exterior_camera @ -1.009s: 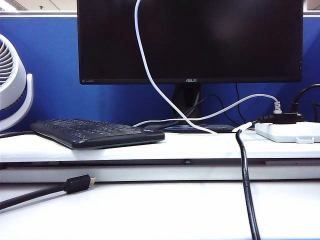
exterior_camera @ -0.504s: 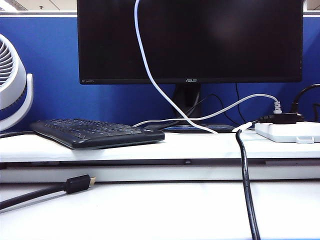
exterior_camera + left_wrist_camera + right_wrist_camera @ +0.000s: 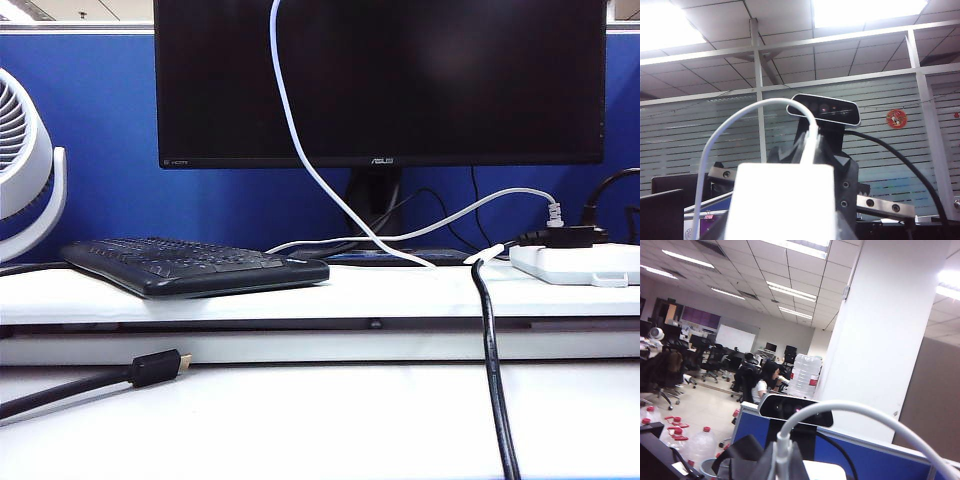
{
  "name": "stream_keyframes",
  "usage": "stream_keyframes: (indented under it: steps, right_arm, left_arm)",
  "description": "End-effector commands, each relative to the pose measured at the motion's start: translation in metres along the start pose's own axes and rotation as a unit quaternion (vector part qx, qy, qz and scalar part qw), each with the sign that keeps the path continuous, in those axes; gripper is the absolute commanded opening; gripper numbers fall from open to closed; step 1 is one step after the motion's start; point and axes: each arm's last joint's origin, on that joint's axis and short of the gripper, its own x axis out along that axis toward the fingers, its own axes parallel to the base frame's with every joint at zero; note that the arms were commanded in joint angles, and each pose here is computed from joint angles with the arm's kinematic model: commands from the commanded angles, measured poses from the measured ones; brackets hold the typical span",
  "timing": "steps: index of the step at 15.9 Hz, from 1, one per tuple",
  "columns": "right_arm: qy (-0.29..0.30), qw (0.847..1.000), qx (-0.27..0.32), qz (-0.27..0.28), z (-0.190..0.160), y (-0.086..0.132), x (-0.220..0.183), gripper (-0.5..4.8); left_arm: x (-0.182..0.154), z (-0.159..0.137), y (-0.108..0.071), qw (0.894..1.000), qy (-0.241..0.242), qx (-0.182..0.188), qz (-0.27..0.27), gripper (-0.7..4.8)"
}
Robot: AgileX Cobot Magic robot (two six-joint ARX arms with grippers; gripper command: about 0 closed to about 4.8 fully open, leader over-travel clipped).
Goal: Pick up the Type-C charging cable and the charging base, insert one end of the Type-C charger into the corresponding slot on the base, and finally place the plugged-in charger back on the table.
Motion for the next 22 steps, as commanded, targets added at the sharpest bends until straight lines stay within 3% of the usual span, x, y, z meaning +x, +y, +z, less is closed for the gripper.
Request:
stream_keyframes:
  steps: [1,4,6,10,11,13,22]
  right_arm:
    - [0.084,0.981,0.144,0.099,-0.0484,-0.0036,0.0051,-0.01]
    - [0.085,0.981,0.147,0.099,-0.0487,-0.0036,0.0050,0.00]
    - [0.085,0.980,0.147,0.099,-0.0487,-0.0036,0.0050,1.27]
    - [0.084,0.981,0.147,0.098,-0.0487,-0.0036,0.0050,1.39]
    - [0.083,0.981,0.143,0.098,-0.0479,-0.0036,0.0051,2.11]
    - [0.079,0.983,0.140,0.086,-0.0461,-0.0038,0.0048,2.57]
    - [0.071,0.989,0.123,0.042,-0.0401,-0.0095,-0.0041,2.72]
  left_arm:
    - [0.0060,0.0263,-0.0081,0.991,-0.117,0.018,0.054,0.20]
    - [0.0060,0.0263,-0.0081,0.991,-0.117,0.018,0.054,0.20]
    - [0.0060,0.0263,-0.0081,0.991,-0.118,0.019,0.054,0.20]
    - [0.0059,0.0264,-0.0081,0.991,-0.117,0.019,0.054,0.20]
    - [0.0050,0.0269,-0.0074,0.991,-0.117,0.020,0.055,0.20]
    - [0.0039,0.0276,-0.0067,0.991,-0.116,0.019,0.056,0.20]
    - [0.0022,0.0266,-0.0040,0.993,-0.105,0.015,0.060,0.20]
